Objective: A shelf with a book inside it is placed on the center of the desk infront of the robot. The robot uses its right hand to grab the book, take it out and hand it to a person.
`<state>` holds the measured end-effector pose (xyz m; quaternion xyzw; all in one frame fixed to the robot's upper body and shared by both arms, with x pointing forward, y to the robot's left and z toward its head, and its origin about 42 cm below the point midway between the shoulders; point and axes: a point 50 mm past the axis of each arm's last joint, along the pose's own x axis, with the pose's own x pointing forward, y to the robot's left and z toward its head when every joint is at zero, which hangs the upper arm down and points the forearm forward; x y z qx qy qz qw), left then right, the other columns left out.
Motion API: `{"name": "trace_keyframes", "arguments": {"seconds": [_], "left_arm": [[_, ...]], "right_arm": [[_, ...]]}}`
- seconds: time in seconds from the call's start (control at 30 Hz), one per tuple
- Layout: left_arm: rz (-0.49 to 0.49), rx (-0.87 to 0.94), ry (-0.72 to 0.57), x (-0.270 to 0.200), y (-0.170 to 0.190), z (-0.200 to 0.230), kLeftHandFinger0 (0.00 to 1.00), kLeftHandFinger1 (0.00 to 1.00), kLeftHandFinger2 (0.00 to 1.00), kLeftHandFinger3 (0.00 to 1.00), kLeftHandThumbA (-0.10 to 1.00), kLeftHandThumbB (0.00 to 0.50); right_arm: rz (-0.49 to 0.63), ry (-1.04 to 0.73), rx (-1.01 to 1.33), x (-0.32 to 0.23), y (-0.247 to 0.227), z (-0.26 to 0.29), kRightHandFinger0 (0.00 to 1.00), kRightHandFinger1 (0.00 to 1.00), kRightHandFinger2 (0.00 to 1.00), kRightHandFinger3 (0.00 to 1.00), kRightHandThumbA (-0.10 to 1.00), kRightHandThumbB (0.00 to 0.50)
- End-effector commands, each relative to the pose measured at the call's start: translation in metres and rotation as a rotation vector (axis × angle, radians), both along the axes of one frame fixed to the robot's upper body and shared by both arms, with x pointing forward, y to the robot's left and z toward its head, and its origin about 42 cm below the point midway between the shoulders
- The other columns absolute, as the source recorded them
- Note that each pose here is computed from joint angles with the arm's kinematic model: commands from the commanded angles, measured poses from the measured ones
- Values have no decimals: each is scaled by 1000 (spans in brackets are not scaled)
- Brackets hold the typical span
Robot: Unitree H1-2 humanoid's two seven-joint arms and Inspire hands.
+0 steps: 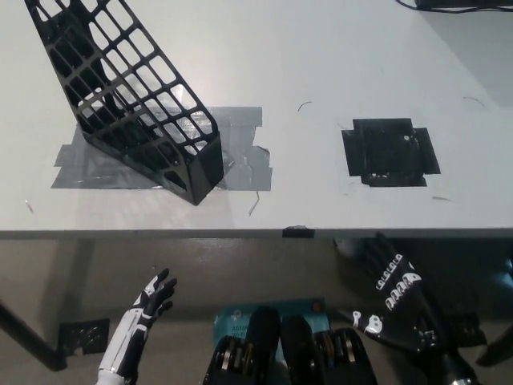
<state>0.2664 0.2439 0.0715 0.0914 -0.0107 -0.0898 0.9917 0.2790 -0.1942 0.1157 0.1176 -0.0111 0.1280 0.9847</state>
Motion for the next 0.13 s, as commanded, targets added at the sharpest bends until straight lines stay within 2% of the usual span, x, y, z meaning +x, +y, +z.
{"name": "trace_keyframes", "arguments": {"seconds": [0.0, 0.1], "left_arm": [[14, -17, -79, 5, 2, 9, 1000, 1000, 1000, 1000, 1000, 243], [14, -15, -81, 5, 2, 9, 1000, 1000, 1000, 1000, 1000, 236]], "right_arm": [[19, -83, -32, 5, 2, 12, 1000, 1000, 1000, 1000, 991, 238], [15, -80, -34, 4, 2, 12, 1000, 1000, 1000, 1000, 990, 247]]}}
